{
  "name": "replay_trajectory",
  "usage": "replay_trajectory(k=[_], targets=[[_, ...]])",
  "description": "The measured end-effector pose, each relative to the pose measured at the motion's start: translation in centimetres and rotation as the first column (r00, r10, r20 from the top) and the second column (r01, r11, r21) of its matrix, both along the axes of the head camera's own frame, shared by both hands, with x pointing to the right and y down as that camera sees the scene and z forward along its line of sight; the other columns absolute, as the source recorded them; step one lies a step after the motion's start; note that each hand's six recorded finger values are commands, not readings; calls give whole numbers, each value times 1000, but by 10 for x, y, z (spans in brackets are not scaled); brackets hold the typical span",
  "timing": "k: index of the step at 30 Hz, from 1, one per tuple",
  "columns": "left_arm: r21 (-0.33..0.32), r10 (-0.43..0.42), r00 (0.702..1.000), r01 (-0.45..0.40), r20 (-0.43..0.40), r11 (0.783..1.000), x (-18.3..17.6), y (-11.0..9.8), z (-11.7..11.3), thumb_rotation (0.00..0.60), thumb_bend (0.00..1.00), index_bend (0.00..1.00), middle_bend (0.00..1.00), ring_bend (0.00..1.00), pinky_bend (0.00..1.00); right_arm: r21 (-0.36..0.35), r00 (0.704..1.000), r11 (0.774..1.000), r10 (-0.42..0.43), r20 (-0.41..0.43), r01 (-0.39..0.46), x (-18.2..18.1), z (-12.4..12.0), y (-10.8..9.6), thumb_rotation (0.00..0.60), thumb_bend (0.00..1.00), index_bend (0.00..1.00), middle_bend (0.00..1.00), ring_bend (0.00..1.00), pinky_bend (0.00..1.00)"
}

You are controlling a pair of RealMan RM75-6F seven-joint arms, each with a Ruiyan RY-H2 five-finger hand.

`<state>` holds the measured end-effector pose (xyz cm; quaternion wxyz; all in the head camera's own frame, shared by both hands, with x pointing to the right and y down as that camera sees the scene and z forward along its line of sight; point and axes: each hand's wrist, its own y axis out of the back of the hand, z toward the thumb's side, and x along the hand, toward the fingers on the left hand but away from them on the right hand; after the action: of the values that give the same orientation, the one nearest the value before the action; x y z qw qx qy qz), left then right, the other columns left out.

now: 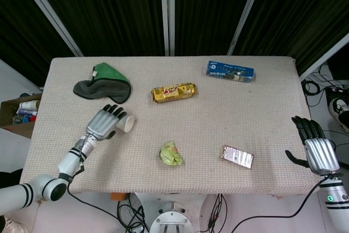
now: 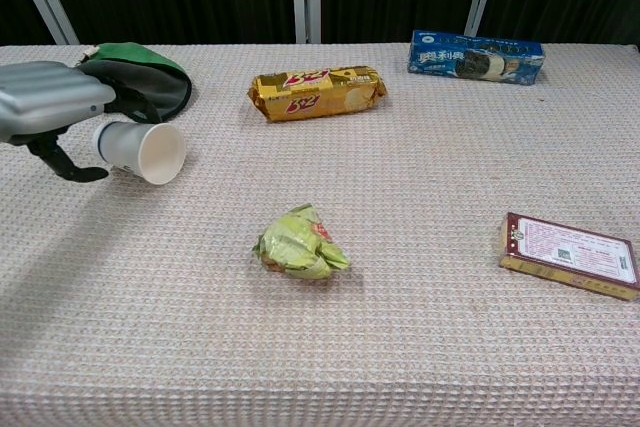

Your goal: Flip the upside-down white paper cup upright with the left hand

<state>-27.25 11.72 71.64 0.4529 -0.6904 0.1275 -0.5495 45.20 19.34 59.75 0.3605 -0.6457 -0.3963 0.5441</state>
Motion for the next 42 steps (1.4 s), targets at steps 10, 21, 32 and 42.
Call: replay_trajectory(k=[10, 21, 32, 42], targets=[[-48, -39, 999, 39, 11, 998, 31, -6, 16, 600, 310, 186, 142, 117, 279, -9, 1000, 1000, 12, 7, -12, 4, 4, 2, 600, 176, 21, 88, 31, 90], [-92, -226, 966, 215, -123, 972, 34, -13, 22, 600, 339, 376, 316, 264, 462, -9, 1000, 1000, 28, 8, -28, 11, 4, 5, 600, 176, 20, 89, 30, 90], [-373, -642, 577, 525, -505, 765, 15, -10, 16, 600, 313, 350, 285, 251, 295, -11, 1000, 1000, 15, 14, -14, 7, 6, 3, 600, 176, 20, 90, 31, 90], [-425, -700, 361, 596, -615, 681, -22, -1, 37, 600, 227, 283, 195, 174, 236, -9, 1000, 1000, 19, 10, -19, 7, 5, 3, 600, 176, 20, 90, 31, 89]])
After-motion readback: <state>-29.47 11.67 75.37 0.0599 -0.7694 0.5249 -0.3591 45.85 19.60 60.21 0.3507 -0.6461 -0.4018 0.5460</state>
